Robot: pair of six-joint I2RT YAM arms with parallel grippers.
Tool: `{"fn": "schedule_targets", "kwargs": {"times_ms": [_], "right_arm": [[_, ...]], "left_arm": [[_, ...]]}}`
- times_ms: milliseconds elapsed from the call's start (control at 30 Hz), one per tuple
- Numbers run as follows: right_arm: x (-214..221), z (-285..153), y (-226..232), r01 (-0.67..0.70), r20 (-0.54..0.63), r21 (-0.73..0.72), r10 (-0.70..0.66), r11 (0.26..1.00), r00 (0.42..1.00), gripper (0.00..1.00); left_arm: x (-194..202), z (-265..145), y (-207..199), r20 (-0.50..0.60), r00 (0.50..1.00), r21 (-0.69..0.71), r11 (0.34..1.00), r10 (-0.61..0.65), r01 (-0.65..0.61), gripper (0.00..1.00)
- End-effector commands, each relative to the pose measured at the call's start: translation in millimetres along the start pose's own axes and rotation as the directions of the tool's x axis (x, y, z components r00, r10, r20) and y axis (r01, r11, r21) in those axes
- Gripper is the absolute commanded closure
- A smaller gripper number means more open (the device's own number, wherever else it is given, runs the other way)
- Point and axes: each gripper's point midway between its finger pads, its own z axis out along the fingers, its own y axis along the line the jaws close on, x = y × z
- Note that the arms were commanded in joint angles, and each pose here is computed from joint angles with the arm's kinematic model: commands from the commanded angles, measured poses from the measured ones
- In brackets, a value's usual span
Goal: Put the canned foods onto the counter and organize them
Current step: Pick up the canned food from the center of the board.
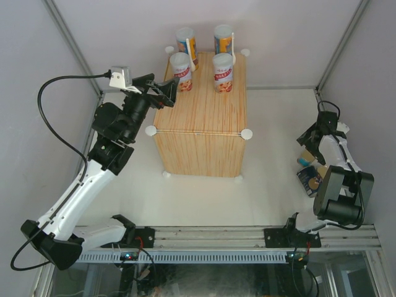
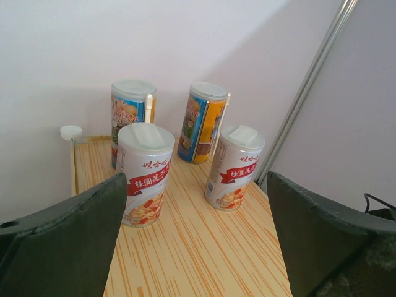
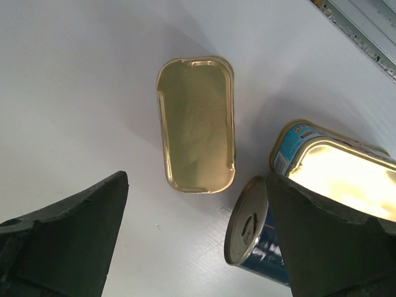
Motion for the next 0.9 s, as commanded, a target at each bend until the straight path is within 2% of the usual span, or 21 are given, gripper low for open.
{"fn": "schedule_targets", "kwargs": {"times_ms": [0,667,867], "right_arm": [[-24,-1,13,-0.022,0.060,-0.033,0.024,0.999,0.998,0.09],[-11,27,15,0.000,-0.001,-0.003,0.000,1.000,1.000,0.10],[-8,32,17,0.004,-0.015,-0.004,-0.004,1.000,1.000,0.14]], "left_arm": [[-8,-6,0,0.032,0.999,0.003,1.000,0.017,-0.017,0.03],[-2,2,7,0.022,0.999,-0.014,0.999,0.029,-0.029,0.02],[-1,3,9,0.019,0.999,-0.020,0.999,0.028,-0.028,0.02]]}}
